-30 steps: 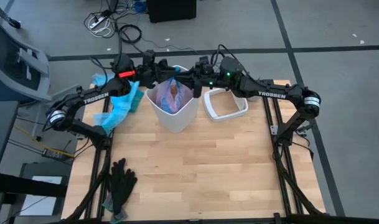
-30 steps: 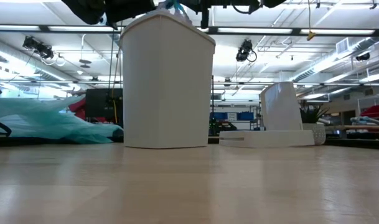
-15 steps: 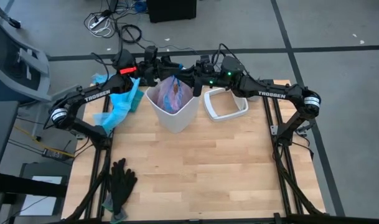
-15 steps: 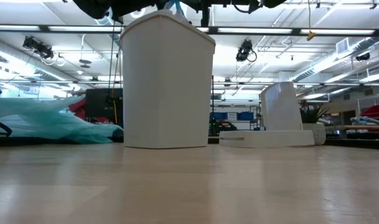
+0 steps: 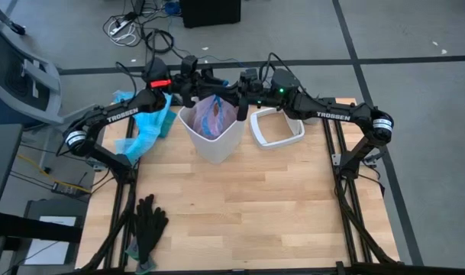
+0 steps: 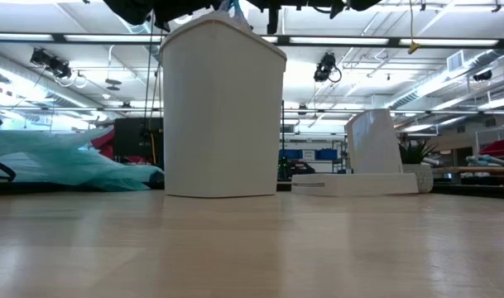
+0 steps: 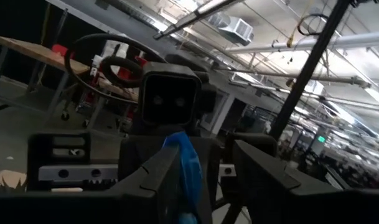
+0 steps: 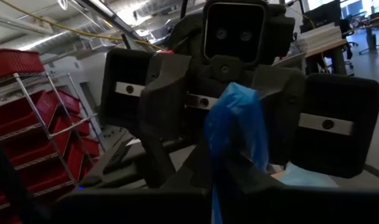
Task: Place trash/remove bag and relplace
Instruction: Remove the pink trash bag from the trash bin
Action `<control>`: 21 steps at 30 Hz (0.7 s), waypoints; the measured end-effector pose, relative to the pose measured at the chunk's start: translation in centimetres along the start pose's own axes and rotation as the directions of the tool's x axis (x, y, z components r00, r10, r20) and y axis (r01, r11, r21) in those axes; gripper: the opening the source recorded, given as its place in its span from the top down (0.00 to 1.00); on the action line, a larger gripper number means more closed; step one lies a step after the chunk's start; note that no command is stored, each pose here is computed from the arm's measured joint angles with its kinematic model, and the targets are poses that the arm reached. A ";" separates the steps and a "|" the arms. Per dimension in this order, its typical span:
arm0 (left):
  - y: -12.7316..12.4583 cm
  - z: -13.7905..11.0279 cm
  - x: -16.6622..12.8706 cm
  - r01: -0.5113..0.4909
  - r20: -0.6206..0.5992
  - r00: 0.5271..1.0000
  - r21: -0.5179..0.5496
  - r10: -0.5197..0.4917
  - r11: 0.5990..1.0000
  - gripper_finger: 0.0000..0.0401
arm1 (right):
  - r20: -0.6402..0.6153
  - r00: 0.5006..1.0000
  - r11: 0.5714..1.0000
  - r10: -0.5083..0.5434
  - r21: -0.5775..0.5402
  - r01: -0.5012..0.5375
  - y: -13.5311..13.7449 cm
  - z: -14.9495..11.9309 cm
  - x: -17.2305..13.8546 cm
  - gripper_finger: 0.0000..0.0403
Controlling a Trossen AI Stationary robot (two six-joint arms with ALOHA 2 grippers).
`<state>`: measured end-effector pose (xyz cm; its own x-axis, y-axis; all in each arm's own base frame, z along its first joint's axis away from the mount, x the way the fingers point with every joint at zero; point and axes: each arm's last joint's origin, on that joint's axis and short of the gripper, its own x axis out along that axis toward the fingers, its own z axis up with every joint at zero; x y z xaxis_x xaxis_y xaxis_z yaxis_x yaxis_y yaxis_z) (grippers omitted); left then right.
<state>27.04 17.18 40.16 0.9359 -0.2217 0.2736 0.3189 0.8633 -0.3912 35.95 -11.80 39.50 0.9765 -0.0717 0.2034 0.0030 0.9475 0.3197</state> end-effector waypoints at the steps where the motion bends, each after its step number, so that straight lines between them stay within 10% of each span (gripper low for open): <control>1: 0.0 0.0 -0.1 0.008 -0.008 1.000 0.002 -0.008 1.000 0.61 | 0.000 1.000 1.000 0.000 0.000 0.000 0.0 0.0 0.0 1.00; 21: 1.8 1.6 -3.4 0.063 -0.129 0.989 -0.066 -0.071 0.996 0.62 | -0.010 1.000 1.000 0.028 0.012 -0.028 0.1 -0.1 0.0 1.00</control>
<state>24.15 20.18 39.93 0.9222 -0.3395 0.1850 0.3866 0.8158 -0.4302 35.99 -11.70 39.47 0.9784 -0.0418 0.2027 -0.0270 0.9452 0.3253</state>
